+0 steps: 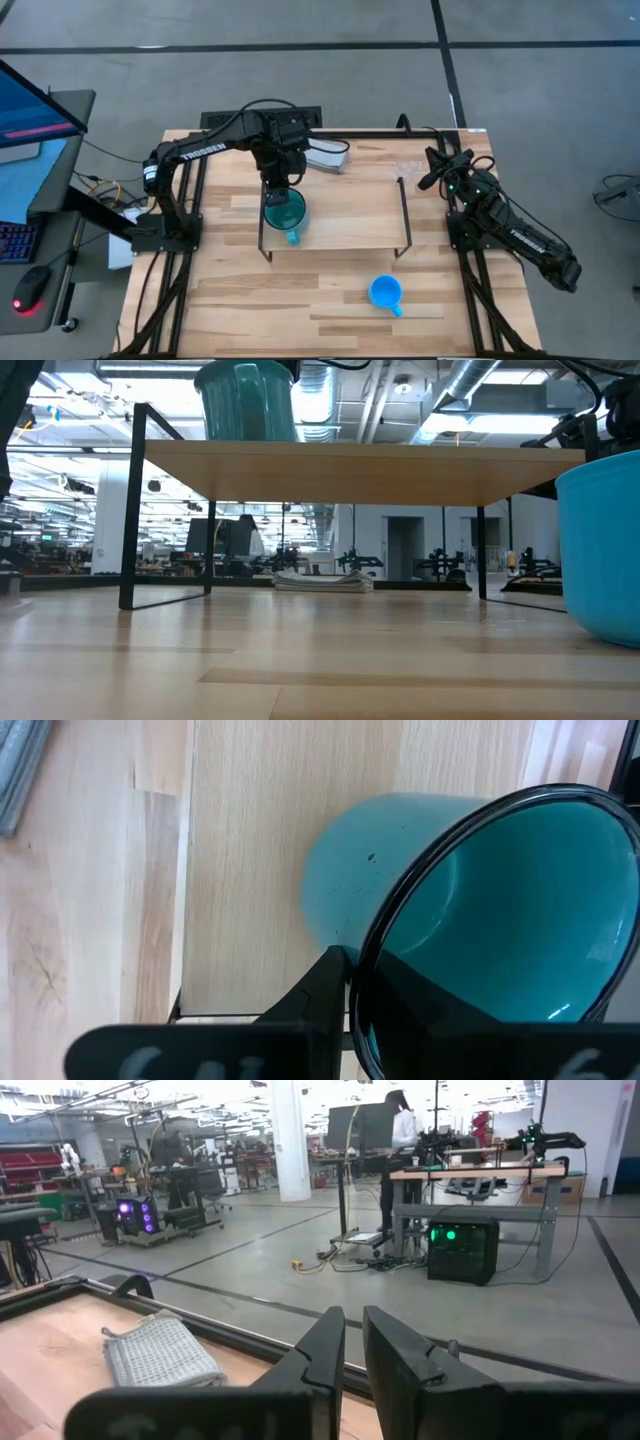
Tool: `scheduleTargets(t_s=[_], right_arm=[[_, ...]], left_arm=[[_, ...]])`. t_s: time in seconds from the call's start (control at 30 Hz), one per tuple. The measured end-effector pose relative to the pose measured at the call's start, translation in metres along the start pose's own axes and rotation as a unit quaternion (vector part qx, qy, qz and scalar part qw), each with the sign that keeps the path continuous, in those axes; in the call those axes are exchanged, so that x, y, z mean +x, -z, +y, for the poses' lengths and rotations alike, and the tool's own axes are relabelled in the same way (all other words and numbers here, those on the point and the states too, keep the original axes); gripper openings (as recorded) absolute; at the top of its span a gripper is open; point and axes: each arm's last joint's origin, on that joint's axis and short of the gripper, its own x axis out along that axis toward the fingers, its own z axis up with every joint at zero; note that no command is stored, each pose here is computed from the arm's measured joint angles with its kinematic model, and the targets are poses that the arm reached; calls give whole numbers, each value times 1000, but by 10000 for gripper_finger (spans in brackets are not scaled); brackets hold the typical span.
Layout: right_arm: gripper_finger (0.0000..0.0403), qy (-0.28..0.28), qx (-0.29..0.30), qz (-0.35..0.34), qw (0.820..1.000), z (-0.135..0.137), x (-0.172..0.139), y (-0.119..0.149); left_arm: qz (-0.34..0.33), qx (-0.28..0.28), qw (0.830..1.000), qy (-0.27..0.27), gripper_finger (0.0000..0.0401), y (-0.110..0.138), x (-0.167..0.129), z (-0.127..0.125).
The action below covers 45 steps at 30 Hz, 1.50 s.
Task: Stack small to large cups/mugs on shelf
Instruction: Put the blue mug on the shelf
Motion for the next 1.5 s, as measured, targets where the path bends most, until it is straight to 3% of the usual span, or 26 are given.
scheduleTargets(t_s=[0.23, 0.53, 0.7, 1.0, 1.3, 1.5], right_arm=[[63, 0, 0, 0, 1000, 0, 0, 0], [63, 0, 0, 0, 1000, 0, 0, 0], [63, 0, 0, 0, 1000, 0, 0, 0], [63, 0, 0, 0, 1000, 0, 0, 0], [63, 0, 0, 0, 1000, 0, 0, 0], [63, 0, 0, 0, 1000, 0, 0, 0]], left_arm=[[-1, -5, 1000, 1, 38, -1, 0, 0], [0, -16, 1000, 1, 108, -1, 0, 0], [0, 2, 1000, -1, 122, -1, 1, 0], [4, 21, 999, -39, 91, -1, 1, 2], [10, 55, 997, -54, 15, 0, 0, 3], [7, 80, 996, -48, 25, -1, 1, 2]])
